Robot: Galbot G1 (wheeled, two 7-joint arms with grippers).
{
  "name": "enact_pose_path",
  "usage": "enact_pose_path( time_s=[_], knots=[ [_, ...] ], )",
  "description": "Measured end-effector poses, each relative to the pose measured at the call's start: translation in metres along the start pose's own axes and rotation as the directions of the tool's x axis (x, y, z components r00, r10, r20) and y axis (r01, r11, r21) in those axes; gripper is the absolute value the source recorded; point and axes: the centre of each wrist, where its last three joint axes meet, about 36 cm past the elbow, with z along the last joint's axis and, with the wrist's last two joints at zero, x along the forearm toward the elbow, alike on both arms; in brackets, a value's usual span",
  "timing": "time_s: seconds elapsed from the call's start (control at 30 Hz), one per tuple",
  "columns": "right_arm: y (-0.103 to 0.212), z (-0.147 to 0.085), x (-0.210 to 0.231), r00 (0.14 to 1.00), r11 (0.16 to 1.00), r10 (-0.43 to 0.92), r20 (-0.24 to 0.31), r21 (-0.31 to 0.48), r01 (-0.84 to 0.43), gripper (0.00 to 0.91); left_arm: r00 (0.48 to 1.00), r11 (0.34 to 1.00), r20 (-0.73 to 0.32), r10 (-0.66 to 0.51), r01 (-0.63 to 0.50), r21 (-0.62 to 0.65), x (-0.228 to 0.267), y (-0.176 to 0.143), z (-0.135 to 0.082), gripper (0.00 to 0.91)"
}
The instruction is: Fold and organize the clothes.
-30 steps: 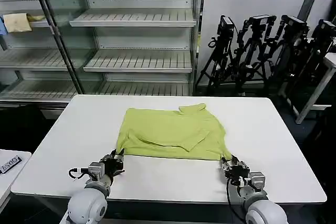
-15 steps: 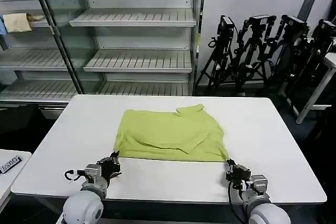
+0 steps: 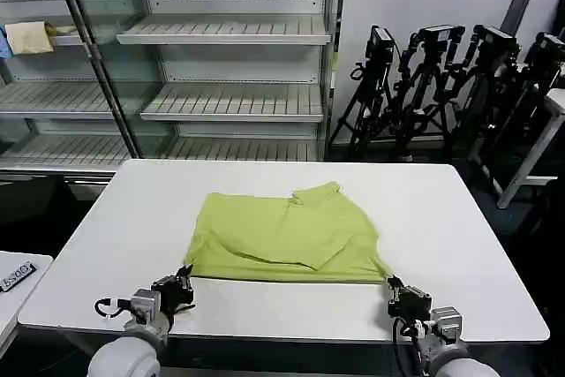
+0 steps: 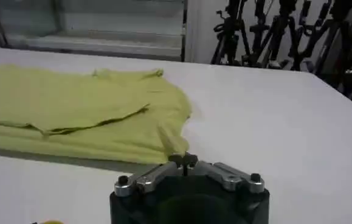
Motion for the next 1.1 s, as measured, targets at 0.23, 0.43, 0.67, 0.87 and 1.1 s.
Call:
enact_pose_path(
  time_s=[0.23, 0.43, 0.67, 0.87, 1.1],
  knots=[
    [0.003, 0.001, 0.017, 1.000, 1.000, -0.005, -0.012, 0.027, 0.006, 0.000, 1.000, 1.000, -0.015, -0.004, 0.004, -0.018, 0.021, 0.000, 0.007, 0.020],
    [0.005, 0.003, 0.030, 1.000, 0.999, -0.004, -0.024, 0.045, 0.005, 0.000, 1.000, 1.000, -0.028, -0.002, 0.001, -0.025, 0.034, -0.002, 0.011, 0.020],
    [0.008, 0.007, 0.041, 0.999, 0.998, -0.008, -0.044, 0.058, 0.010, 0.242, 0.999, 1.000, -0.037, 0.000, -0.001, -0.026, 0.048, -0.005, 0.014, 0.343],
    [0.010, 0.006, 0.043, 0.998, 0.997, -0.001, -0.055, 0.081, 0.006, 0.907, 0.999, 1.000, -0.041, 0.001, -0.002, -0.028, 0.053, -0.006, 0.016, 0.907],
    [0.006, 0.001, 0.043, 0.999, 0.994, 0.009, -0.045, 0.107, -0.004, 0.907, 0.999, 0.999, -0.037, -0.001, 0.000, -0.045, 0.053, 0.000, 0.014, 0.907]
  ],
)
